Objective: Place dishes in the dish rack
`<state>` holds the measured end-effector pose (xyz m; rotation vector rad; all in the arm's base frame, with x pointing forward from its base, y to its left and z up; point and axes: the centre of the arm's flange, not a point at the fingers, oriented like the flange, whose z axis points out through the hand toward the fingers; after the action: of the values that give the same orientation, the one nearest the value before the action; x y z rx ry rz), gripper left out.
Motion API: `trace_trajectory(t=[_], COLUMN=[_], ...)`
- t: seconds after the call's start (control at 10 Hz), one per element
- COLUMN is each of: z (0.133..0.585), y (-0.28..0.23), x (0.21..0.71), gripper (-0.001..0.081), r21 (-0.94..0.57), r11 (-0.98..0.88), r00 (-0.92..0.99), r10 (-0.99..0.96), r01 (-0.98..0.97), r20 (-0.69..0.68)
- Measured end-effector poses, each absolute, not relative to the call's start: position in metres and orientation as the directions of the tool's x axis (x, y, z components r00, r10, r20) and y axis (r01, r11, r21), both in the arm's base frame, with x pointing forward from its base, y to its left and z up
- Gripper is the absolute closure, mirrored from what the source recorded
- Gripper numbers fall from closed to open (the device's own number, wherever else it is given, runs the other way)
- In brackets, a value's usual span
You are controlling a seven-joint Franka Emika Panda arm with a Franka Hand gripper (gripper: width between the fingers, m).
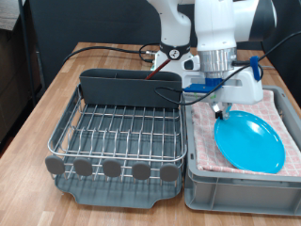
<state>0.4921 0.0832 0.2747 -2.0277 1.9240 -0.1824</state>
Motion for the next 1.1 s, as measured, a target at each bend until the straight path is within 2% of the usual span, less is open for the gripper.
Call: trace_trajectory(t=[0.7,1.1], z=[0.340,0.386], y=[0.053,0.029], x=[0.474,0.464], gripper=[0.0787,0.0787], r21=[-0.206,-0.075], r11=[0.001,0.015], r00=[-0.007,-0.023], r10=[-1.000,-0.993], r01=[-0.978,-0.997], r20=[0.028,0.114])
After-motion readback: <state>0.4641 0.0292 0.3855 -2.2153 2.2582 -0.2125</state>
